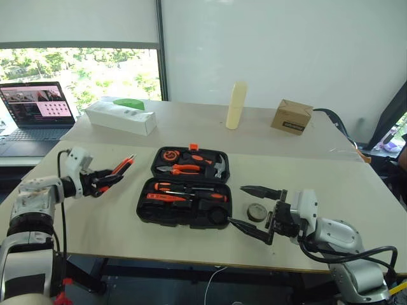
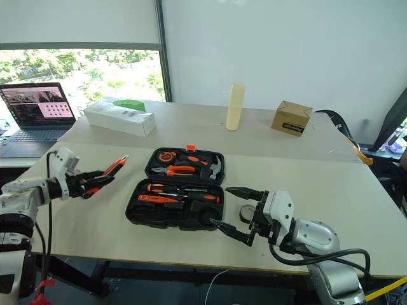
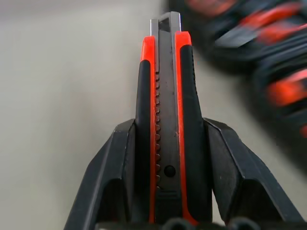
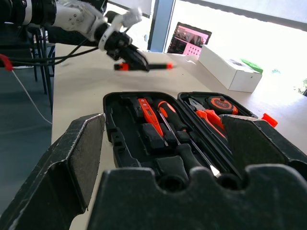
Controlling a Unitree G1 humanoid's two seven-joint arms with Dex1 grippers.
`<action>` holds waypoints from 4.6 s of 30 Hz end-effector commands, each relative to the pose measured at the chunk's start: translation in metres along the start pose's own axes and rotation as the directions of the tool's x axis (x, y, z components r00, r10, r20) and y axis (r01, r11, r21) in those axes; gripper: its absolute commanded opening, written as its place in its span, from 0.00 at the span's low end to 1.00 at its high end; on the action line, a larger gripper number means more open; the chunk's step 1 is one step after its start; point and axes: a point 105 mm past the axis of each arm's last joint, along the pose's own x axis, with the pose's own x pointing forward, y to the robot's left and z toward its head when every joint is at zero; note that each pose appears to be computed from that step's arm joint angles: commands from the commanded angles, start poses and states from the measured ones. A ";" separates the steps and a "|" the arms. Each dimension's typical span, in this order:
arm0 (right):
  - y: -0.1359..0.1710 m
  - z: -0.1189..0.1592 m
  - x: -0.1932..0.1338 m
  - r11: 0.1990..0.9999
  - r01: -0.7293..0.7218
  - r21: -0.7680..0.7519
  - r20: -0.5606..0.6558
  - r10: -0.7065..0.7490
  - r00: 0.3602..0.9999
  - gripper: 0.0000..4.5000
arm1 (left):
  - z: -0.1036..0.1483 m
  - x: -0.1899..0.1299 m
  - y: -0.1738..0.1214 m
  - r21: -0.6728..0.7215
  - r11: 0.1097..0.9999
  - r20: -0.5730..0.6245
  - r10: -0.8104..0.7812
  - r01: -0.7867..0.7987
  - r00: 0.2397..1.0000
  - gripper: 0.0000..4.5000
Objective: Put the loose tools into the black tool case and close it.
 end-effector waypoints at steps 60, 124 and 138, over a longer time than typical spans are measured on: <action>-0.005 0.000 0.003 0.999 0.011 -0.038 0.033 -0.009 0.999 1.00 | -0.001 0.067 -0.124 0.368 0.650 -0.303 -0.592 0.665 0.746 0.28; -0.004 -0.007 -0.009 0.997 0.077 -0.022 0.002 -0.077 0.997 1.00 | -0.079 0.073 -0.148 0.116 0.798 -0.329 -0.531 0.591 0.781 0.01; 0.020 -0.040 -0.127 0.973 0.229 -0.025 -0.362 -0.222 0.905 1.00 | -0.027 -0.014 -0.094 0.286 0.884 -0.066 -0.368 0.370 0.928 0.47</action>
